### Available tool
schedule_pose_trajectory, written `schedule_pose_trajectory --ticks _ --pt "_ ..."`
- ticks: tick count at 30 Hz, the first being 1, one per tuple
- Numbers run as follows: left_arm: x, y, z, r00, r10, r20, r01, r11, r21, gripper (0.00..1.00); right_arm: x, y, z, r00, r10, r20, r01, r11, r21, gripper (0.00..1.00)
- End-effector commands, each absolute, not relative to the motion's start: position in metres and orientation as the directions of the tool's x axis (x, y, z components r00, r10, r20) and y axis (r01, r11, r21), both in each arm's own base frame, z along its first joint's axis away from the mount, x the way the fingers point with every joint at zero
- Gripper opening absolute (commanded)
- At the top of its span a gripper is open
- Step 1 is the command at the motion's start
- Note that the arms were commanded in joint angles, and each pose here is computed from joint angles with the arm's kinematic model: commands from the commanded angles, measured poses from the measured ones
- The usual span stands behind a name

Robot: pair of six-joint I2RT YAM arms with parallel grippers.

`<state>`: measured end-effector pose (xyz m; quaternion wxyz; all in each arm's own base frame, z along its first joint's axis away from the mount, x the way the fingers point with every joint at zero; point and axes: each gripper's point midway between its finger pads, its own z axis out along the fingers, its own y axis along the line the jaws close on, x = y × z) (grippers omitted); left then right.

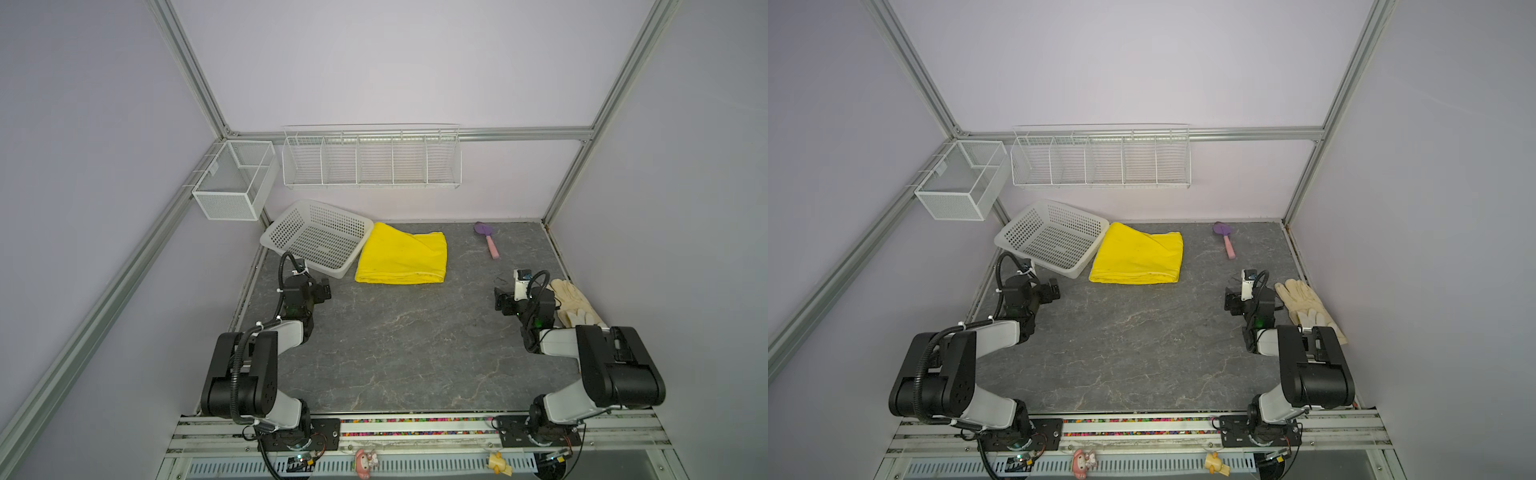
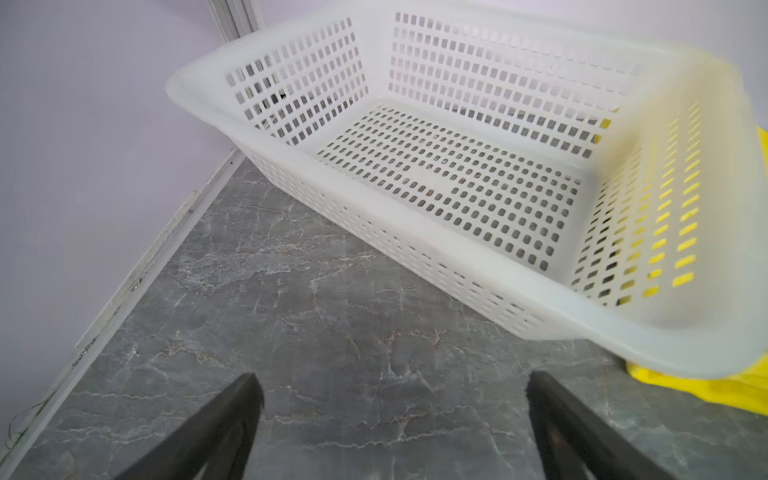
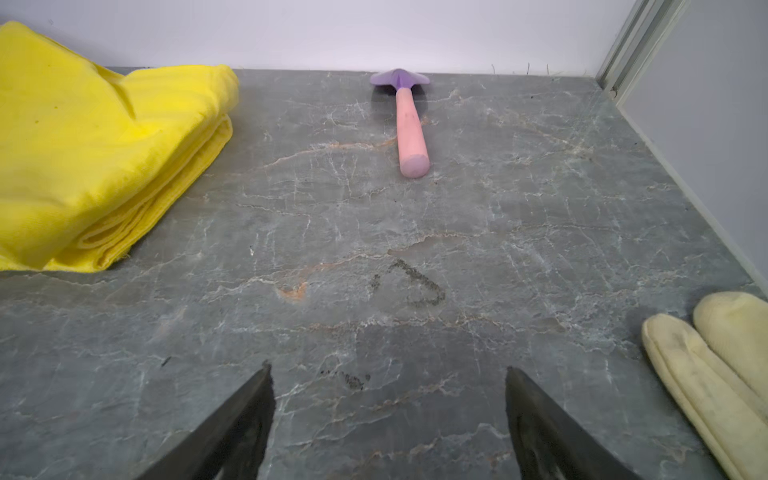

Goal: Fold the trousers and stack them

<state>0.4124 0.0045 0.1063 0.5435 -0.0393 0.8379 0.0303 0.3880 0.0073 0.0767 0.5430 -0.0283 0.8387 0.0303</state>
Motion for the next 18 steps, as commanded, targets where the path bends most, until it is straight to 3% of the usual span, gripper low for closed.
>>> schedule_pose_trajectory --ticks 1,18 --pt "0.4162 0.0044 0.1206 -0.335 -0.032 -0.942 -0.080 0.997 -0.006 1.00 0.3929 0.0099 0.0937 -0.341 -0.048 -0.939 -0.104 0.995 -0.013 0.88" --pt "0.4148 0.0040 0.1220 -0.319 -0.030 -0.947 -0.075 0.997 -0.006 1.00 0.3935 0.0104 0.0945 -0.336 -0.047 -0.941 -0.106 0.994 -0.011 0.88"
